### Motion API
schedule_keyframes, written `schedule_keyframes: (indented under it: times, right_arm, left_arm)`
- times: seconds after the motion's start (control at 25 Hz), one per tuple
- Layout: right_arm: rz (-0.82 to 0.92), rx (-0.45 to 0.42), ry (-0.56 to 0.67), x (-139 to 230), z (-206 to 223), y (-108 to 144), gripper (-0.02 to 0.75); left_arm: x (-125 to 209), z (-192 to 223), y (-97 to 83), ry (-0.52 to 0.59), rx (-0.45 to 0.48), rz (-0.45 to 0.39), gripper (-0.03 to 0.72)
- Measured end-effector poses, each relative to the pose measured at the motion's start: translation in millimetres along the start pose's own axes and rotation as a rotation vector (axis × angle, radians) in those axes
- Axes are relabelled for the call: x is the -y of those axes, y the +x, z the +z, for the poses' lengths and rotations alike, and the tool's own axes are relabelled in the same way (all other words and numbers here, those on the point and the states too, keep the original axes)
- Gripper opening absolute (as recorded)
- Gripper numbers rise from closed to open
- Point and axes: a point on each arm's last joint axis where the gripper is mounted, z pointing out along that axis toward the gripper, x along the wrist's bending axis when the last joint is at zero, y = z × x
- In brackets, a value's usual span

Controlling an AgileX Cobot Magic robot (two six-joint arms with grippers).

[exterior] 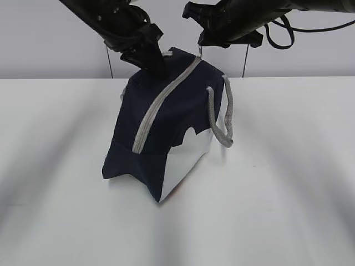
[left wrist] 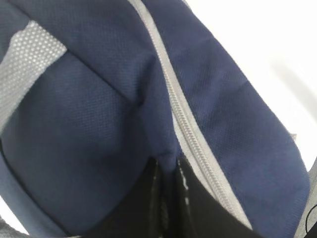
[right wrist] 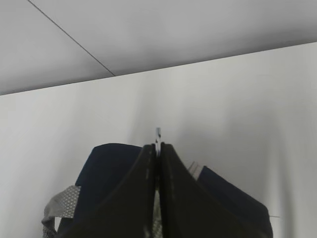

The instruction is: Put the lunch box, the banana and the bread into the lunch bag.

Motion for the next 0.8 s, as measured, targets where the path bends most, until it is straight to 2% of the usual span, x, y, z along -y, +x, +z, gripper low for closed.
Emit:
schedule_keyframes:
  times: [0.16,0.32,0.52,0.8]
  right_arm:
    - [0.000,-0.001,-0.002,-0.9,-0.5,0.6,-0.001]
    - [-0.001,-0.006,-0.011,-4.0,-2.0,2.4,-0.001]
    - [0.001,-0.006,-0.005,-3.7,-2.1,2.5,-0.001]
    - [0.005,-0.004,0.007,-3.3,-2.6,2.7,-0.001]
  left_arm:
    - [0.5,-3.4,-2.7,0.016,-0.050,-0.012,0.014]
    - [4.0,-14.6,-13.0,0.017,-0.077,-0.025,0.014]
    - [9.8,-30.0,-31.9,0.015,-0.103,0.005,0.013]
    - [13.0,-56.7,-48.3,-0.013,-0.145,0.044,0.013]
